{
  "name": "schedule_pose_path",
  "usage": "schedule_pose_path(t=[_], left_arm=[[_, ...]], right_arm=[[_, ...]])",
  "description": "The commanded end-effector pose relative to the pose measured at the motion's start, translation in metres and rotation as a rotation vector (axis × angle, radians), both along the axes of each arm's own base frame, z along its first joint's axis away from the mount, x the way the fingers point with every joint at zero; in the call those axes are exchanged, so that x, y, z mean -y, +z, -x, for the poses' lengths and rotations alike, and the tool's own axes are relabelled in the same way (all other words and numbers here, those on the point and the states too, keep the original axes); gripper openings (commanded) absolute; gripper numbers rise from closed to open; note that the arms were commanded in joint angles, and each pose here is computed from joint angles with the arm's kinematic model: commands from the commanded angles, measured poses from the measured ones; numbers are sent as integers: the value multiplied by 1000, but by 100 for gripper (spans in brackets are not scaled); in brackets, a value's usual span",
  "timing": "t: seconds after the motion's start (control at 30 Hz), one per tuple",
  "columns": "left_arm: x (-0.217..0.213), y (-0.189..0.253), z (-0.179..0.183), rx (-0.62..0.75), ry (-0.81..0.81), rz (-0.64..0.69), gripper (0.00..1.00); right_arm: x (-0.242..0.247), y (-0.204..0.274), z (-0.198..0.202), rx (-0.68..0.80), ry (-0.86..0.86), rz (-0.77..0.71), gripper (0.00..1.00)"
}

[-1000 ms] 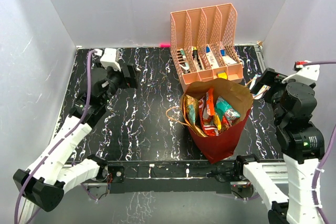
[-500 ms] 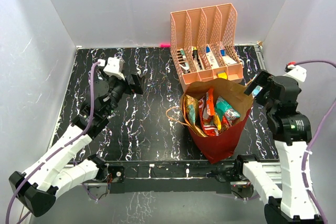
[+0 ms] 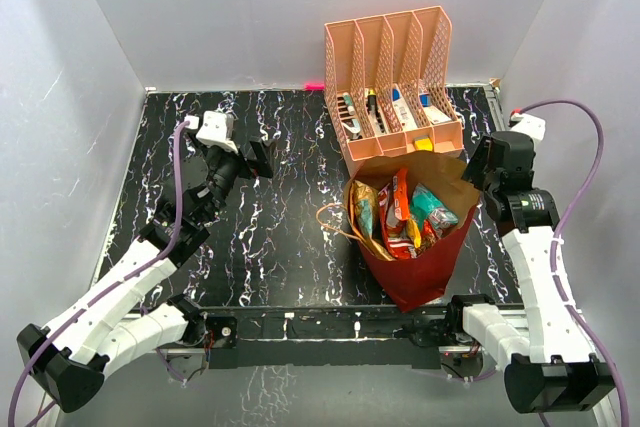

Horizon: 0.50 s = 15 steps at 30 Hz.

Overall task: Take the snacks out of the paper bag
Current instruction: Adjust the paper bag at the center of the board.

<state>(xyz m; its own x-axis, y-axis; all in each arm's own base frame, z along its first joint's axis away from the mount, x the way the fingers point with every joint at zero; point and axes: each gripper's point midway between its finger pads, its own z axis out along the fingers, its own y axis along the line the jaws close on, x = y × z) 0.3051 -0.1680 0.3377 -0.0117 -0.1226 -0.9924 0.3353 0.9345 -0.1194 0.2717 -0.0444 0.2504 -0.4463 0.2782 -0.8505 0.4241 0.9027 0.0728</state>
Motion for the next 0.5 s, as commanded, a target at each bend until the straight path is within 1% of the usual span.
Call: schedule_pose_path(t=[0.0, 0.3, 0.47], left_arm=[[-4, 13, 0, 47, 23, 20, 98], [0, 9, 0, 35, 15, 19, 98], [2, 7, -1, 30, 9, 18, 98]], right_arm=[[4, 34, -21, 145, 8, 38, 49], [-5, 60, -16, 218, 96, 59, 49], [-5, 60, -21, 216, 115, 86, 38]])
